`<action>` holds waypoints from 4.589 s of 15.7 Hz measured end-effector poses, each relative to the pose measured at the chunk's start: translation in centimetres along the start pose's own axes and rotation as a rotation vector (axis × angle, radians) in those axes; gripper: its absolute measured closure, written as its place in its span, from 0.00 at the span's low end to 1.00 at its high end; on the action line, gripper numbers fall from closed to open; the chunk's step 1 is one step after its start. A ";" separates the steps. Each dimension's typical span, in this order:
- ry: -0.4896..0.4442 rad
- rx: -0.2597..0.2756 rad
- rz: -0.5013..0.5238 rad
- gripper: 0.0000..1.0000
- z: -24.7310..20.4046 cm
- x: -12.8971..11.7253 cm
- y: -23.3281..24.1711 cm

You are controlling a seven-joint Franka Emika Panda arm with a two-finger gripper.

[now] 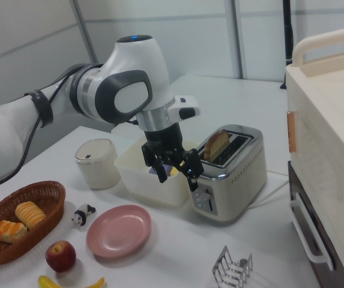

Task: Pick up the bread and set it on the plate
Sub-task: 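Move the open gripper toward the silver toaster above the bread slice, then lower the gripper into the toaster slot around the bread slice, then close the gripper on the top edge of the bread slice, then lift the bread slice straight up out of the toaster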

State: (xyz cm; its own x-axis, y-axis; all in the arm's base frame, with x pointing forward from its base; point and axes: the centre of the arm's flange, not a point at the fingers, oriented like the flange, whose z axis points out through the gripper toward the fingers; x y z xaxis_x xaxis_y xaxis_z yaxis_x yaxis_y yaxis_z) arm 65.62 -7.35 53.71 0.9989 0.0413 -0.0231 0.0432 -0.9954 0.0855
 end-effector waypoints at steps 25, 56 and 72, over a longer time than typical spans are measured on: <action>0.350 0.111 0.204 0.00 0.1 5.1 -1.0; 0.651 0.166 0.304 0.84 5.8 11.0 -6.3; 0.799 0.218 0.345 0.89 -4.4 8.6 -4.7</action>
State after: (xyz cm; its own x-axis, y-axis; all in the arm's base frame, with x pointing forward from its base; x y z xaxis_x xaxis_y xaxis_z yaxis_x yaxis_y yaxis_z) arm 74.10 -1.97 57.50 0.6744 -0.2960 0.6765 -0.1852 -0.9546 -0.2331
